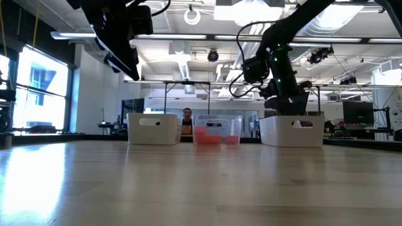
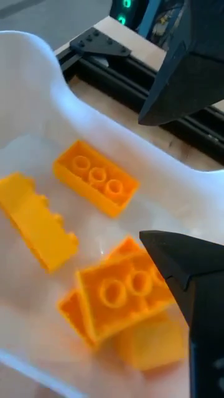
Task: Sort & place blocks by color
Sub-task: Return to Home Position
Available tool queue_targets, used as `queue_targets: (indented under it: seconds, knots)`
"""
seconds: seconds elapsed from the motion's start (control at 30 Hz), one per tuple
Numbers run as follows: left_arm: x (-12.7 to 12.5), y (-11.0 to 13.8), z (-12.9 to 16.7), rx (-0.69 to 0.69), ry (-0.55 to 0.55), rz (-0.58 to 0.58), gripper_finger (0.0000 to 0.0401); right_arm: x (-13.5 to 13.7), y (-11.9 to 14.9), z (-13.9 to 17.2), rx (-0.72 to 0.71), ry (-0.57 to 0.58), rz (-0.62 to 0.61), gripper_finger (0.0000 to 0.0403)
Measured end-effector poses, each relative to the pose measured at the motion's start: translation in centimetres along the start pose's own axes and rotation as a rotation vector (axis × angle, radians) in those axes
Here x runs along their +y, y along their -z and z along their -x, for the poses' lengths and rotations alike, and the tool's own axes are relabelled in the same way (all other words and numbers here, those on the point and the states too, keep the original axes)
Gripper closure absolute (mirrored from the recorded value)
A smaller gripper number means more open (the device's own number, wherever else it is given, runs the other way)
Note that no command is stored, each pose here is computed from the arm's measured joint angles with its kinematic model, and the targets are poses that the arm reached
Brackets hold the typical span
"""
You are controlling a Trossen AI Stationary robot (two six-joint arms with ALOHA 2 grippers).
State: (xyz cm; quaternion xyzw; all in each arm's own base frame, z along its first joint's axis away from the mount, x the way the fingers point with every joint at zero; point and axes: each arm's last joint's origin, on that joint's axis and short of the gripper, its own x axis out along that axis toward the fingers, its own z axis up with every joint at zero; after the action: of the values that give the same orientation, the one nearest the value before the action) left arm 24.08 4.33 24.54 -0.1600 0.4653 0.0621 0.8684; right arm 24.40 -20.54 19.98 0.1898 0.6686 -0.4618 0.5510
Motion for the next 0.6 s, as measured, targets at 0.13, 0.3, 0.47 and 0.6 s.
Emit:
queue_targets:
  seconds: [0.13,0.3,0.47,0.6]
  knots:
    - [-0.1,1.0,-1.3,-0.034,0.099,-0.006,0.0245,0.9,0.9,1.5,-0.055,-0.016,0.033,0.0125]
    - [0.4,3.1,-2.9,-0.089,0.195,0.043,0.0245,1.5,2.3,4.2,-0.21,-0.093,0.07,0.0124]
    - [0.7,4.5,-3.1,-0.142,0.206,0.068,0.0245,1.4,4.8,5.9,-0.385,-0.281,0.09,0.0124]
    - [0.7,5.2,-2.3,-0.205,0.22,0.06,0.0245,1.3,7.5,6.4,-0.528,-0.452,0.13,0.0124]
